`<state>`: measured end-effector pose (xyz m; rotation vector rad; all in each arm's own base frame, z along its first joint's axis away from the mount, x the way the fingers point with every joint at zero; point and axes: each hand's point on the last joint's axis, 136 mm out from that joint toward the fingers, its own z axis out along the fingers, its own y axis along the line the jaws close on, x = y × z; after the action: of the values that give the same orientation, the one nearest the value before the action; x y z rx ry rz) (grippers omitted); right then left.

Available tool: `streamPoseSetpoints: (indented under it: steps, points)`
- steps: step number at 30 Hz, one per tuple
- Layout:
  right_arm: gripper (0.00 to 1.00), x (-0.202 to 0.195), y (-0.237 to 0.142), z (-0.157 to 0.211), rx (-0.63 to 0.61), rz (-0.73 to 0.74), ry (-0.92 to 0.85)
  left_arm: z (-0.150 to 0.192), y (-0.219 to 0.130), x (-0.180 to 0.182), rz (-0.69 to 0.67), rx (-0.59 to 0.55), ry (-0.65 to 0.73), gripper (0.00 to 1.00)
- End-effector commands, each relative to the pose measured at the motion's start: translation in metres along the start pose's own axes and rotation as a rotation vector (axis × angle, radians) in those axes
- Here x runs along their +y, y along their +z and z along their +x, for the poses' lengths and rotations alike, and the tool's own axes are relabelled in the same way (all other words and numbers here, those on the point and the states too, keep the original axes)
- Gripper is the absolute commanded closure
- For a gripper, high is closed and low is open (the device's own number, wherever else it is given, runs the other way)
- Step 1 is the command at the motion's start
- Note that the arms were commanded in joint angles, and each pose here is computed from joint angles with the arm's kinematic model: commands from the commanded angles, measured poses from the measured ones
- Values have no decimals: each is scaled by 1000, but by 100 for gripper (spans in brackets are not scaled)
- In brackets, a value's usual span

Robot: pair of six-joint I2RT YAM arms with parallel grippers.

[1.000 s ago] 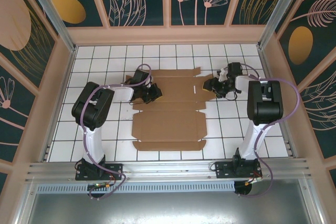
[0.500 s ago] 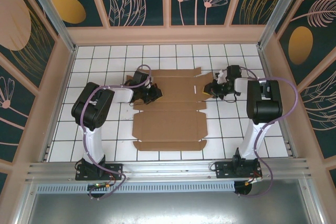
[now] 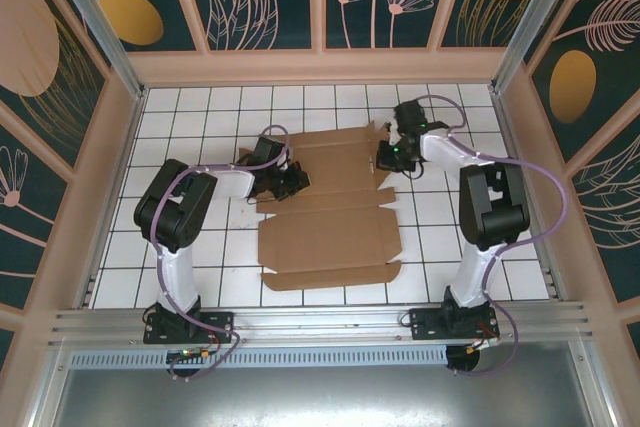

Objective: Fold the paper box

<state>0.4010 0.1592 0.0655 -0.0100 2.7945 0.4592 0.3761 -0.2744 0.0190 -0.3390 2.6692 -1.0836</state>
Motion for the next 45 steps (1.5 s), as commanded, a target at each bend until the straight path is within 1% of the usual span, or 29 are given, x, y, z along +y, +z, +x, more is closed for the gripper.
streamPoseSetpoints:
  steps: [1, 5, 8, 13, 17, 20, 22, 26, 31, 34, 35, 37, 39, 40, 42, 45]
  points:
    - [92, -32, 6, 12, 31, 271, -19, 21, 0, 18, -75, 53, -17, 96]
    - [87, -17, 9, 12, 2, 364, -72, 20, -2, 18, -79, 46, -22, 96]
    - [87, -5, 14, 9, -21, 443, -98, 18, -2, 19, -84, 41, -29, 97]
    - [85, 30, 29, 16, -15, 430, -148, 17, -3, 18, -89, 36, -32, 97]
    - [84, 46, 39, 21, -2, 438, -186, 16, -3, 18, -97, 33, -32, 97]
    - [84, 45, 44, 23, 8, 465, -193, 16, -3, 19, -103, 32, -34, 97]
    - [84, 43, 39, 19, -8, 489, -196, 16, -3, 20, -106, 32, -34, 97]
    - [81, 39, 17, 3, -64, 523, -209, 15, -4, 20, -116, 30, -30, 97]
    - [73, 29, -9, -10, -96, 480, -188, 14, -4, 20, -121, 29, -23, 96]
    - [71, 30, -19, -7, -115, 435, -193, 13, -4, 21, -127, 27, -21, 96]
    - [71, 17, -24, -11, -116, 432, -161, 13, -5, 20, -127, 27, -21, 96]
    - [71, 10, -29, -10, -122, 424, -147, 13, -4, 21, -129, 27, -21, 96]
    - [72, 5, -32, -9, -127, 414, -139, 13, -5, 21, -129, 27, -20, 96]
    - [75, 2, -33, -9, -129, 411, -136, 13, -5, 21, -129, 28, -20, 96]
    - [81, -1, -34, -7, -125, 397, -135, 13, -5, 21, -131, 30, -19, 96]
    - [93, -9, -32, -4, -117, 399, -131, 14, -5, 22, -135, 31, -17, 96]
